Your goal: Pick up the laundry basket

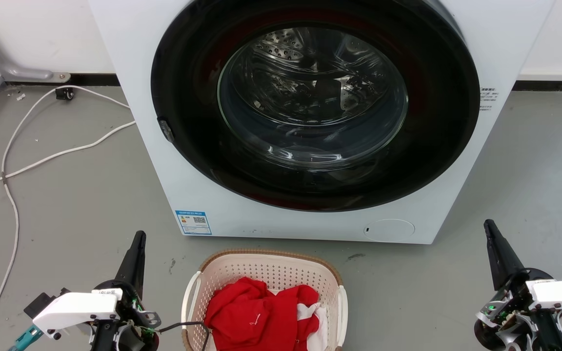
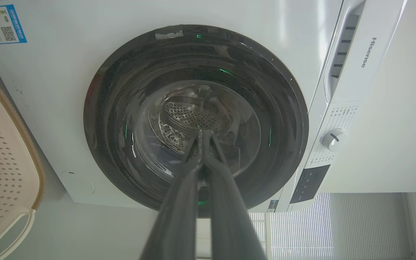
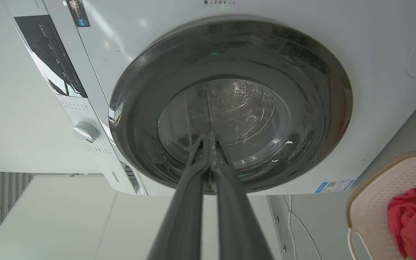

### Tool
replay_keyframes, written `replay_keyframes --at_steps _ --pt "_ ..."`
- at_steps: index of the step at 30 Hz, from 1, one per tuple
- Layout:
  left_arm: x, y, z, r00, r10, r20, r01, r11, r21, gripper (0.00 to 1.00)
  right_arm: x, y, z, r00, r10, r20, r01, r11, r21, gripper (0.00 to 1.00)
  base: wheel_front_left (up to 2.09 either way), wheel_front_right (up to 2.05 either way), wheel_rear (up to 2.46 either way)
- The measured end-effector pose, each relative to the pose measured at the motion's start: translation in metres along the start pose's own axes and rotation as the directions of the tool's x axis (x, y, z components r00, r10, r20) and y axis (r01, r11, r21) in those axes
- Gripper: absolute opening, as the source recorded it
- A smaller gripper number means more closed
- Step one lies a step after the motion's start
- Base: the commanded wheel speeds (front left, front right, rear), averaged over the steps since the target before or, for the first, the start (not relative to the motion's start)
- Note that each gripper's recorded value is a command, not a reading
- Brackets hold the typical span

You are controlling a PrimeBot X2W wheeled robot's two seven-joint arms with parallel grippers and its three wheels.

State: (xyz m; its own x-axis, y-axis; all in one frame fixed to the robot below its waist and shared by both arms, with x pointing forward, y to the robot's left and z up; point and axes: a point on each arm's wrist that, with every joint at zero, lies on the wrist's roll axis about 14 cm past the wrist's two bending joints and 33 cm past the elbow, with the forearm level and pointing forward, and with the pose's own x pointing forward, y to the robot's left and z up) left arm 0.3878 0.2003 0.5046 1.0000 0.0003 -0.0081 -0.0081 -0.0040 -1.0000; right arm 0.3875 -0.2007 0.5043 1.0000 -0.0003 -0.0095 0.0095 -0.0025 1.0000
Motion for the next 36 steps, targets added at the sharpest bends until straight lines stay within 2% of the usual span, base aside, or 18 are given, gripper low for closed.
replay_keyframes --at_steps 15,16,21,25,31,36 --pt "0.0 0.0 0.0 1.0 0.0 0.001 0.0 1.0 0.0 0.0 0.0 0.0 0.0 1.0 0.0 0.001 0.0 1.0 0.0 0.0 0.0 0.0 0.0" --pt "0.0 0.001 0.0 1.0 0.003 0.0 -0.003 1.0 0.0 1.0 0.0 -0.001 0.0 1.0 -0.002 -0.001 0.002 1.0 0.0 1.0 0.0 0.0 0.0" --pt "-0.012 0.028 -0.002 0.997 0.084 0.001 -0.084 0.996 -0.009 1.0 -0.013 -0.029 0.0 0.996 -0.085 0.003 0.085 0.996 0.008 1.0 0.0 0.0 0.0" --pt "-0.014 0.03 -0.001 0.996 0.091 0.012 -0.091 0.996 0.007 1.0 -0.016 -0.033 0.002 0.995 -0.099 0.019 0.099 0.995 -0.007 1.0 0.0 0.0 0.0" --pt "-0.012 0.024 0.003 0.997 0.073 0.033 -0.076 0.992 0.101 1.0 -0.014 -0.025 0.003 0.997 -0.077 0.032 0.081 0.989 -0.125 1.0 0.0 0.0 0.0" --pt "-0.01 0.016 0.004 0.997 0.058 0.042 -0.066 0.977 0.202 1.0 -0.013 -0.018 0.001 0.998 -0.058 0.029 0.063 0.968 -0.243 1.0 0.0 0.0 0.0"
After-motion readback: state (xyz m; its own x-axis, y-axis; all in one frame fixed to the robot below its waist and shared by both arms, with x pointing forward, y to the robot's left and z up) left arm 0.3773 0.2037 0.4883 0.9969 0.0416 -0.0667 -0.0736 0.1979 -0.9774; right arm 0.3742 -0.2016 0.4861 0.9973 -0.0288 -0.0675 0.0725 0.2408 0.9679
